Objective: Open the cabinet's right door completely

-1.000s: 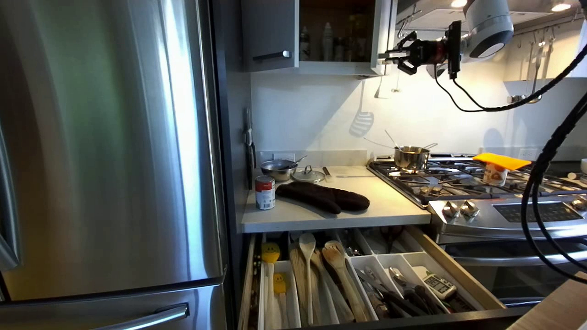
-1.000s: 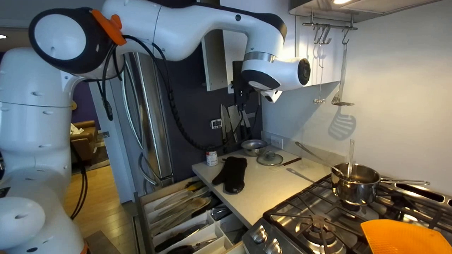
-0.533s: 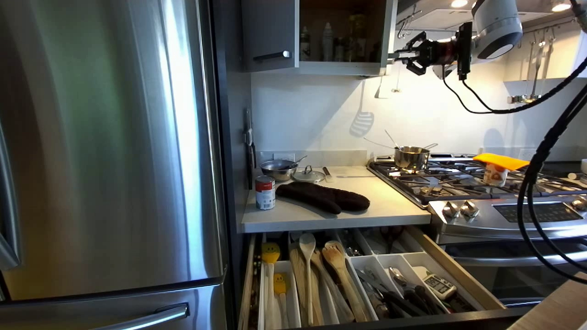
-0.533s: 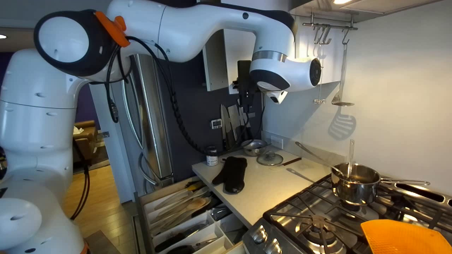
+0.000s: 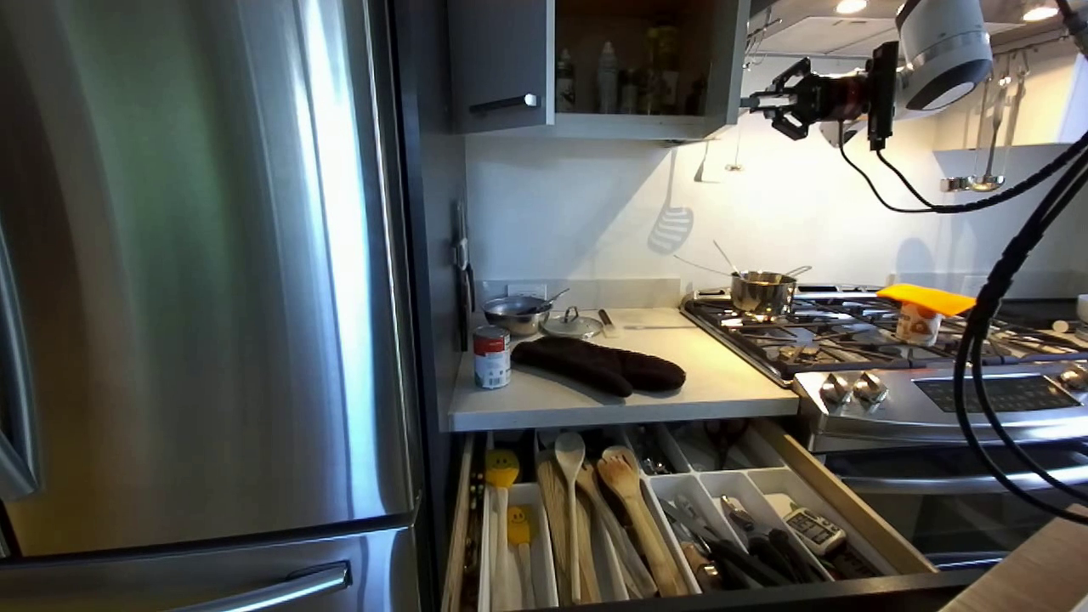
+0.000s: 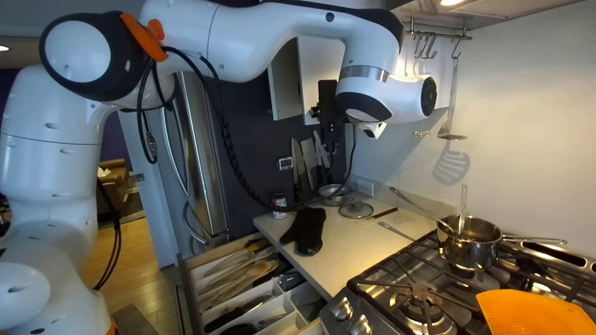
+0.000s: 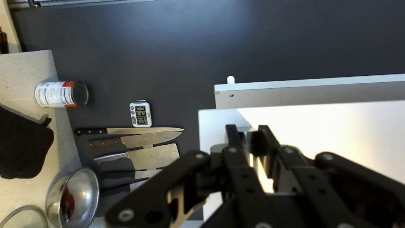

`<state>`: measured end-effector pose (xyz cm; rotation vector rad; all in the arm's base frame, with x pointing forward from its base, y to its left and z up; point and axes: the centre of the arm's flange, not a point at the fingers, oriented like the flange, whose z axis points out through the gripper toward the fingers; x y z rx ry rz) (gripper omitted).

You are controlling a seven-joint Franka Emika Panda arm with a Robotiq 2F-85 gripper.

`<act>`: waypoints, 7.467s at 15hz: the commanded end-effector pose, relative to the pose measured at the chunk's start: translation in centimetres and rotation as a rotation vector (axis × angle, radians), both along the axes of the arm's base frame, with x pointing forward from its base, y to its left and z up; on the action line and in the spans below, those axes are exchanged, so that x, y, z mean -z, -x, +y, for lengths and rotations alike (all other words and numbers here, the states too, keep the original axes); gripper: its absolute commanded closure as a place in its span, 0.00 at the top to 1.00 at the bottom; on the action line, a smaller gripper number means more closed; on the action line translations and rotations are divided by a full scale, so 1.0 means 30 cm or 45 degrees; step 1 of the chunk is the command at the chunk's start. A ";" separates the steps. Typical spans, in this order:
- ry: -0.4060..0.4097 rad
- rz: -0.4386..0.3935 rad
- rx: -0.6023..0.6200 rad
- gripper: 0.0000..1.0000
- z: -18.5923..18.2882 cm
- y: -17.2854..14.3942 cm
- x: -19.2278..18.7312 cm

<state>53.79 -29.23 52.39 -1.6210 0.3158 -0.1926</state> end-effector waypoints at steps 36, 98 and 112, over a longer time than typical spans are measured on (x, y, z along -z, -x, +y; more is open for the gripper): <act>1.015 0.458 0.243 1.00 0.038 0.671 -0.328; 2.071 0.194 1.535 1.00 0.609 0.206 -0.661; 2.077 0.278 1.612 1.00 0.539 0.206 -0.649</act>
